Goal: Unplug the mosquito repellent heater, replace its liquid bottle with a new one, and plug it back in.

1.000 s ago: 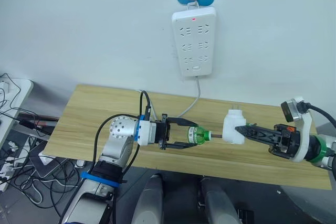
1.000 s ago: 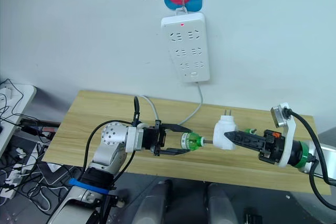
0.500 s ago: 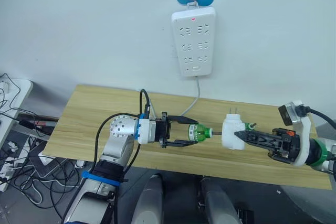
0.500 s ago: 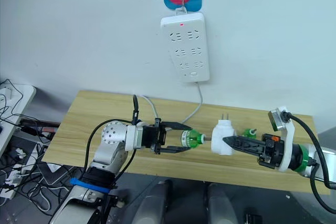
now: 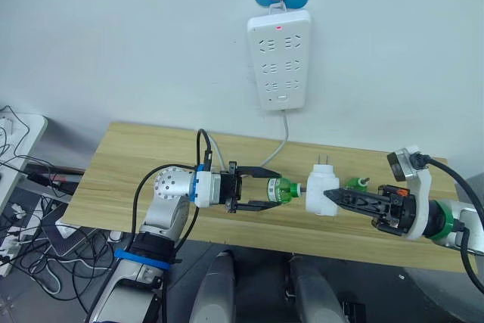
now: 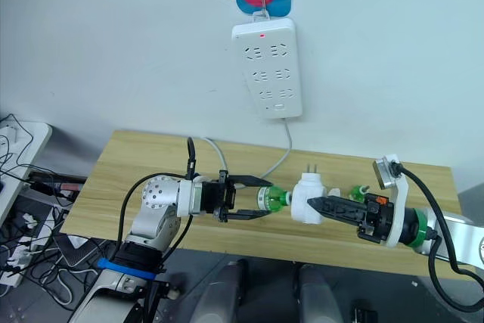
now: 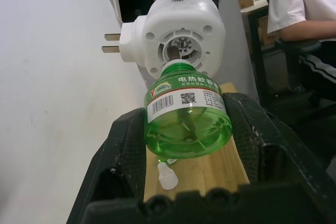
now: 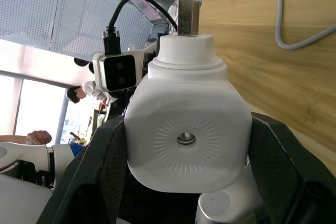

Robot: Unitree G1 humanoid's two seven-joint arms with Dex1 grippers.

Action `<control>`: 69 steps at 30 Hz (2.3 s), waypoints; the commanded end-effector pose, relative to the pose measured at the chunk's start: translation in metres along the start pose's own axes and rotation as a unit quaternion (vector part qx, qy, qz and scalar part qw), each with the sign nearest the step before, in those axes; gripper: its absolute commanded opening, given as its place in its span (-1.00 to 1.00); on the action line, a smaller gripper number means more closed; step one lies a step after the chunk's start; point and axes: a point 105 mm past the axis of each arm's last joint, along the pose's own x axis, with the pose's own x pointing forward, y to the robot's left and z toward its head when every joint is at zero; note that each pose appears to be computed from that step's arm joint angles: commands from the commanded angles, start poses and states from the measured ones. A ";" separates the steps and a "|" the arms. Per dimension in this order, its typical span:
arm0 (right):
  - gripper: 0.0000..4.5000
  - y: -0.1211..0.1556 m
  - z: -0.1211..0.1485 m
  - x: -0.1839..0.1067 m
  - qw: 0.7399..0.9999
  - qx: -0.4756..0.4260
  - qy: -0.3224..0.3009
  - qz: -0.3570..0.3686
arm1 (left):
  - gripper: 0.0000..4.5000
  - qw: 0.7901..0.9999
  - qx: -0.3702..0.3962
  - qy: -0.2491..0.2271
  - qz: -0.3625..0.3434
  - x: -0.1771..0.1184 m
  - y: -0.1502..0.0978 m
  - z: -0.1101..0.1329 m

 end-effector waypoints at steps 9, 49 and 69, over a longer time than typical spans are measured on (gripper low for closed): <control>0.29 0.008 0.008 -0.002 1.000 -0.009 0.000 0.017 | -0.04 1.000 0.018 -0.017 -0.012 0.008 0.000 0.008; 0.29 0.010 -0.003 0.004 0.999 -0.008 0.047 0.021 | -0.04 0.999 0.024 -0.017 -0.013 0.009 0.004 0.006; 0.29 0.008 0.000 0.030 0.999 -0.028 0.034 -0.001 | -0.04 0.999 0.024 -0.017 -0.031 0.019 -0.002 0.003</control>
